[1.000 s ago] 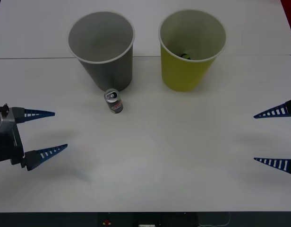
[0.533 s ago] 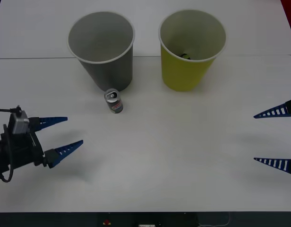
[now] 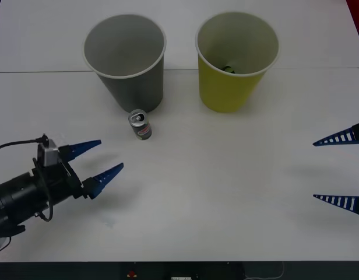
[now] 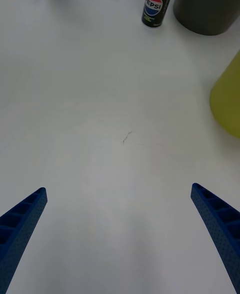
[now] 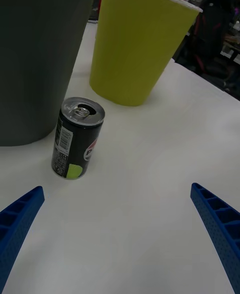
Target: Put the can into the green bin and the plastic bottle into the gray bin
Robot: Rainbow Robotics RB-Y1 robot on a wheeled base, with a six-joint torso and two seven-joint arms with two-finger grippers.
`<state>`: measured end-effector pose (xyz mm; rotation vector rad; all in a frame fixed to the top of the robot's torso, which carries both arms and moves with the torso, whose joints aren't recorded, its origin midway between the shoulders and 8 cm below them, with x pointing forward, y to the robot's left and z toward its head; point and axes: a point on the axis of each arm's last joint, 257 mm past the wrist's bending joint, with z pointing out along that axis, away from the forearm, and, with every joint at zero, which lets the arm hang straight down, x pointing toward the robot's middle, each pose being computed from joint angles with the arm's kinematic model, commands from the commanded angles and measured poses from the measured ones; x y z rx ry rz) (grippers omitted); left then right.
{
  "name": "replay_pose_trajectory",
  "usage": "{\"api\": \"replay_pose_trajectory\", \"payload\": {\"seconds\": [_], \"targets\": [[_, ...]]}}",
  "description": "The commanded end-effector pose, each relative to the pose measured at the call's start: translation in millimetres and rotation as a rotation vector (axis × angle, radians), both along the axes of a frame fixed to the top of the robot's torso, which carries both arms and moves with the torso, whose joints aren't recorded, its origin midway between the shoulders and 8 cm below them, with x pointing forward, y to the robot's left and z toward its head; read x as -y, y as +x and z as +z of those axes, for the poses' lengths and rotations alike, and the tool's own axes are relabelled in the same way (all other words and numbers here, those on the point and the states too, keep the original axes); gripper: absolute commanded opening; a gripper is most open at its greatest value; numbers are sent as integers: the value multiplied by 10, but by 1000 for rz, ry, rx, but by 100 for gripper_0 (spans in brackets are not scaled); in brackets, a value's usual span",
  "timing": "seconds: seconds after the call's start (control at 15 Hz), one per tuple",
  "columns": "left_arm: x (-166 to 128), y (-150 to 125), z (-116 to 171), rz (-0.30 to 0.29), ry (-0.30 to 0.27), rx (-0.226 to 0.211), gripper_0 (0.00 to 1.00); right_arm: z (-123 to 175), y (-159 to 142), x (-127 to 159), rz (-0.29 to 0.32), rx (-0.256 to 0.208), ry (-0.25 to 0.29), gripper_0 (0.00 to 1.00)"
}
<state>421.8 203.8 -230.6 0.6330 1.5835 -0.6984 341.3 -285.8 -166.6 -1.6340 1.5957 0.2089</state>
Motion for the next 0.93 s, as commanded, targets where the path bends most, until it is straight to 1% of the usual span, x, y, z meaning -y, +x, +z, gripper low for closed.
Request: {"api": "replay_pose_trajectory", "payload": {"seconds": [0.07, 0.2, 0.33, 0.53, 0.73, 0.93], "targets": [[3, 132, -7, 62, 33, 70, 100, 0, 0, 0, 0, 0, 0, 100], [20, 221, -12, 105, 47, 104, 100, 0, 0, 0, 0, 0, 0, 100], [54, 339, -14, 157, 51, 126, 100, 0, 0, 0, 0, 0, 0, 100], [156, 461, -32, 210, 43, 138, 100, 0, 0, 0, 0, 0, 0, 100], [195, 574, -118, 224, 51, 135, 100, 0, 0, 0, 0, 0, 0, 100], [256, 679, -148, 219, 64, 141, 100, 0, 0, 0, 0, 0, 0, 100]]}}
